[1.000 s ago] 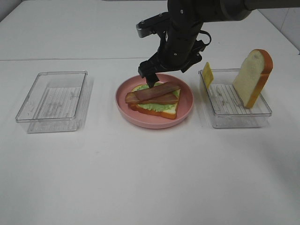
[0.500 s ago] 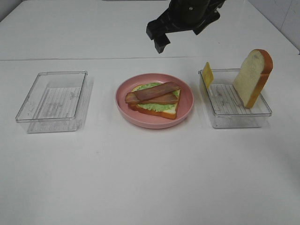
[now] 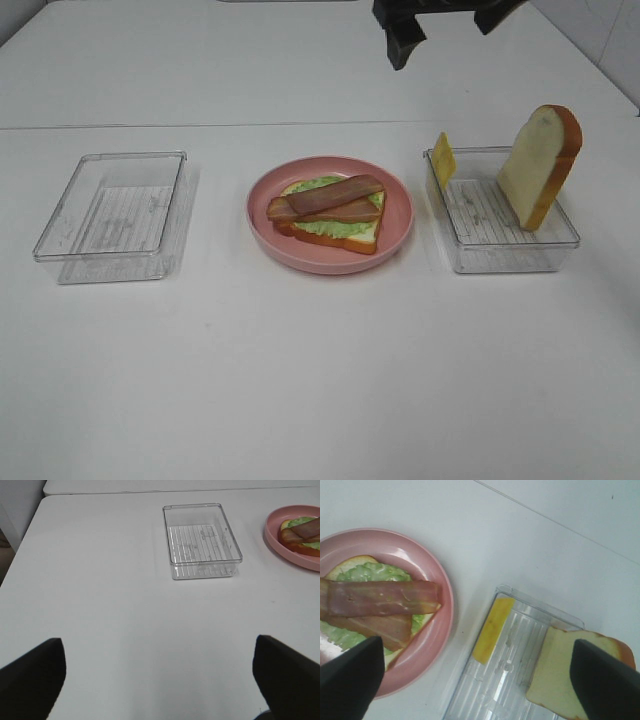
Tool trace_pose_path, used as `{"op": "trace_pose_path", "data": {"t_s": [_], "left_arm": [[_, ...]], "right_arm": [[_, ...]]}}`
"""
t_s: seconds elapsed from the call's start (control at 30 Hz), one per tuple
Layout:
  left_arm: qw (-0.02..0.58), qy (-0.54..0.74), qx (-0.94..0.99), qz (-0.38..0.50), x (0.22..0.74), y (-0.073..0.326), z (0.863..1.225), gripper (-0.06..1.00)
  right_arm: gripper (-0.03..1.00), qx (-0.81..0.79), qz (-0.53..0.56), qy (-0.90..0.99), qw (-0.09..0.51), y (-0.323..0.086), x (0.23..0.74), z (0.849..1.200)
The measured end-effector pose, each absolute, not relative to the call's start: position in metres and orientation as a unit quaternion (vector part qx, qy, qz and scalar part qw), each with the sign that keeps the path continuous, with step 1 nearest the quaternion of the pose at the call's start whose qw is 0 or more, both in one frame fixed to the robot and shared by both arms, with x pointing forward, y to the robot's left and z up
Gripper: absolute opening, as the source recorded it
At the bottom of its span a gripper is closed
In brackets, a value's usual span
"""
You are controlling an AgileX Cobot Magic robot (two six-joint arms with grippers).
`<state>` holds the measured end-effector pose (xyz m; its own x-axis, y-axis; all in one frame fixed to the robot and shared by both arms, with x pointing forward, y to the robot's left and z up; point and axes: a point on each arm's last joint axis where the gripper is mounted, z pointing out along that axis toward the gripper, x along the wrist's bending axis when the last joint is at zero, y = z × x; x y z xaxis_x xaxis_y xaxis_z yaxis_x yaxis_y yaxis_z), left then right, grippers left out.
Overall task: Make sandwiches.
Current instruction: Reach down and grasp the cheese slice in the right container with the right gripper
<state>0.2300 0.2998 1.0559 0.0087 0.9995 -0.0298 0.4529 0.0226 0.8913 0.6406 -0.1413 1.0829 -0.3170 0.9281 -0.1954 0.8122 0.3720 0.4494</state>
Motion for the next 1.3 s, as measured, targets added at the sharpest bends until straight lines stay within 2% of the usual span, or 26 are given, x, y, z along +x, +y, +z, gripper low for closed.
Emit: {"op": "trace_pose_path", "data": {"t_s": [0.27, 0.63, 0.7, 0.97, 1.3], "left_arm": [[0.38, 0.605, 0.6, 0.359, 0.23, 0.3, 1.056, 0.93], [0.38, 0.605, 0.6, 0.359, 0.23, 0.3, 1.056, 0.93], [0.38, 0.605, 0.6, 0.359, 0.23, 0.3, 1.056, 0.93], [0.38, 0.605, 0.6, 0.359, 0.23, 0.3, 1.056, 0.93], [0.38, 0.605, 0.6, 0.359, 0.23, 0.3, 1.056, 0.93]], "right_arm": [[0.98, 0.594, 0.117, 0.774, 0.184, -0.179, 0.661, 1.062], [0.98, 0.604, 0.087, 0.781, 0.129, -0.173, 0.673, 1.016], [0.98, 0.605, 0.071, 0.785, 0.116, -0.171, 0.677, 0.997], [0.98, 0.602, 0.053, 0.79, 0.102, -0.169, 0.684, 0.967], [0.98, 0.601, 0.048, 0.792, 0.098, -0.167, 0.689, 0.948]]}}
